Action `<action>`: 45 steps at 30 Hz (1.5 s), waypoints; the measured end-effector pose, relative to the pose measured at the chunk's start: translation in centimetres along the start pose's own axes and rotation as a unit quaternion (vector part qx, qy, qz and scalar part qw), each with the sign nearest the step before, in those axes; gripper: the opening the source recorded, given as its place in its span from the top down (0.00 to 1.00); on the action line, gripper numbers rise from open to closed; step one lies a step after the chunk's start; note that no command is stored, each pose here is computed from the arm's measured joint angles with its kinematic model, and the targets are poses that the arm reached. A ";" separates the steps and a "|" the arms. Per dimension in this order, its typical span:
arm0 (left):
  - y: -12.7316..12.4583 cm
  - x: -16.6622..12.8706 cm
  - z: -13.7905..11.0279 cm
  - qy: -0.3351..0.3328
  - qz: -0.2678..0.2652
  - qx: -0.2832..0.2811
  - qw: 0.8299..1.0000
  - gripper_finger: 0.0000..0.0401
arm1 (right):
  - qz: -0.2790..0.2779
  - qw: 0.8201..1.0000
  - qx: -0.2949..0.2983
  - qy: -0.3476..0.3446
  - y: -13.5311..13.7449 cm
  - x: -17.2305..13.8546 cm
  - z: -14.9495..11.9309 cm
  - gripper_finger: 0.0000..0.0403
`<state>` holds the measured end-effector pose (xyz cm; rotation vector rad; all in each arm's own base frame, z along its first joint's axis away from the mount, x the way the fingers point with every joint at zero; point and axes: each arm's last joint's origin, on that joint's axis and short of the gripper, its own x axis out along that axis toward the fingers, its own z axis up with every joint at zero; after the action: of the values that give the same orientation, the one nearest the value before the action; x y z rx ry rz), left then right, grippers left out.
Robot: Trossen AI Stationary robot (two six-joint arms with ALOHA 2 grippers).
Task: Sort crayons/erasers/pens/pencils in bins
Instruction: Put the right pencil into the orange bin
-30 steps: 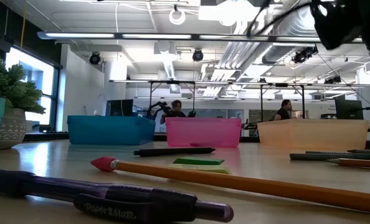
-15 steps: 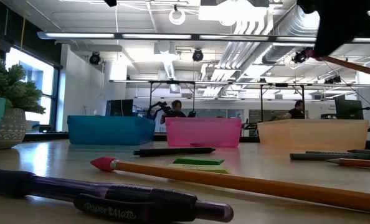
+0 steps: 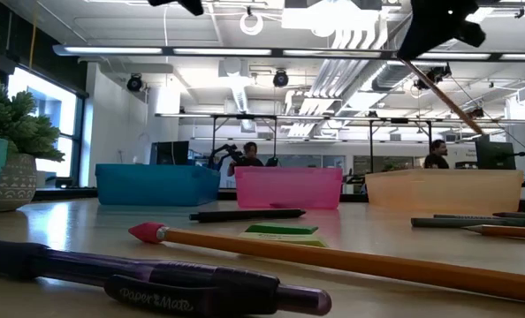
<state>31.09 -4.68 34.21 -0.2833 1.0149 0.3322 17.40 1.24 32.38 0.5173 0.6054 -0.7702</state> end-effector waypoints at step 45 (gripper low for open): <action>12.5 1.5 4.8 -0.027 0.097 -0.113 0.989 0.54 | -0.142 0.978 -0.070 0.137 -14.1 13.8 8.8 0.97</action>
<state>30.55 8.82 34.38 -0.3790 0.9548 0.6304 17.21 -19.55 26.51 0.4145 0.9989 -0.9244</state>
